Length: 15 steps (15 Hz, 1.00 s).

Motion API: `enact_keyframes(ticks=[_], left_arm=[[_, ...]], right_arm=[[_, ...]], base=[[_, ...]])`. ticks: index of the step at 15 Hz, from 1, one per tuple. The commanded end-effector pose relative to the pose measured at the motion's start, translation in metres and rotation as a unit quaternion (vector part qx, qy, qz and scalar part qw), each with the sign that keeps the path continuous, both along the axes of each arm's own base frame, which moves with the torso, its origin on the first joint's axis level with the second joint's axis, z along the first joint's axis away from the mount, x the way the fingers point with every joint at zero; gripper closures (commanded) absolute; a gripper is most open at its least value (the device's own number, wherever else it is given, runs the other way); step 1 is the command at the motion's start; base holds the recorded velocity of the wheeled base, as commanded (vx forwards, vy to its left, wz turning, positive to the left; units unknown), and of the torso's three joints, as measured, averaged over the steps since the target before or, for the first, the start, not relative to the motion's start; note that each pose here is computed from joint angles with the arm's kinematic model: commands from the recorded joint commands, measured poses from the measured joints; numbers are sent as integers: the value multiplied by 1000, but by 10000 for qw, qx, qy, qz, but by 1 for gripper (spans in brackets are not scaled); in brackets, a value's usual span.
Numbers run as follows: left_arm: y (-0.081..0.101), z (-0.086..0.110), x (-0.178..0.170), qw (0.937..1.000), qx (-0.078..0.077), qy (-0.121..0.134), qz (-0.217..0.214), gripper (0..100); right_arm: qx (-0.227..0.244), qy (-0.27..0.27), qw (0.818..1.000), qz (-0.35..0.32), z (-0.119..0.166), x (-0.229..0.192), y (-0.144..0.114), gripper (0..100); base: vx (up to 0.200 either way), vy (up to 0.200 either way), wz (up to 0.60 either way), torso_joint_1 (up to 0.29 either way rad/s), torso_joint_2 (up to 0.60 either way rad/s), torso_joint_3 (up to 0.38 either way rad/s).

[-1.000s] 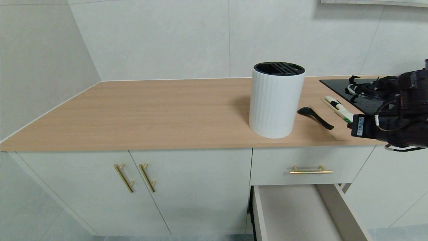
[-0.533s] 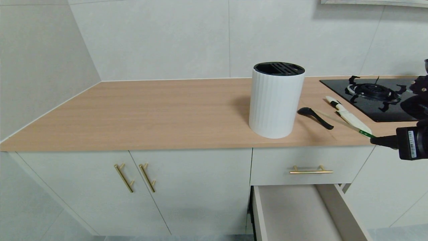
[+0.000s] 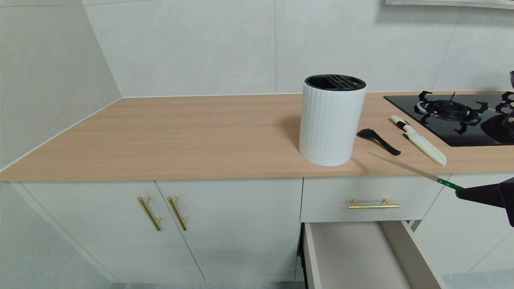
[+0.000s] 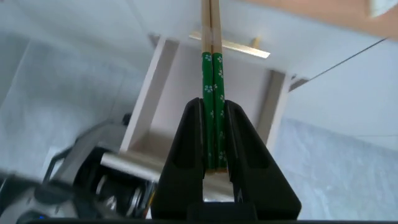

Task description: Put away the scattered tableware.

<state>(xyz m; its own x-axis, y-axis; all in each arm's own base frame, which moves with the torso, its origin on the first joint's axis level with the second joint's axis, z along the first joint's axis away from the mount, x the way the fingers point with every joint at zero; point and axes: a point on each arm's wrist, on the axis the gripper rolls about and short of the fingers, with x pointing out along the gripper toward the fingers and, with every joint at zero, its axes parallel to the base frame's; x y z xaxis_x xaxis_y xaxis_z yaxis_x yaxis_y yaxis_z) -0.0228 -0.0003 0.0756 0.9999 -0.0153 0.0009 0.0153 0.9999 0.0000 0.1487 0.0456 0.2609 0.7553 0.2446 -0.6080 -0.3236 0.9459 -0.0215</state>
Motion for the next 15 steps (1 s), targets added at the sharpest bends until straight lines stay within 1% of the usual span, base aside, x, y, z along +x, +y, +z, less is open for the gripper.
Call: enact_keyframes(ticks=[1, 4, 6, 10, 15], left_arm=[[0, 0, 0, 10000, 0, -3, 0, 0], [0, 0, 0, 10000, 0, 4, 0, 0], [0, 0, 0, 10000, 0, -3, 0, 0], [0, 0, 0, 10000, 0, -3, 0, 0], [0, 0, 0, 10000, 0, 4, 0, 0]], right_arm=[[-3, 14, 9998, 186, 0, -4, 5, 100], [-52, 135, 9990, 413, -6, -6, 11, 100], [-170, 123, 9981, 576, -10, -6, 13, 100], [-233, 172, 9972, 686, -13, -6, 15, 100], [-323, 210, 9962, 784, -17, -7, 17, 100]], base=[[0, 0, 0, 0, 0, 0], [0, 0, 0, 0, 0, 0], [0, 0, 0, 0, 0, 0], [0, 0, 0, -15, 30, 21], [0, 0, 0, -160, 399, 240]])
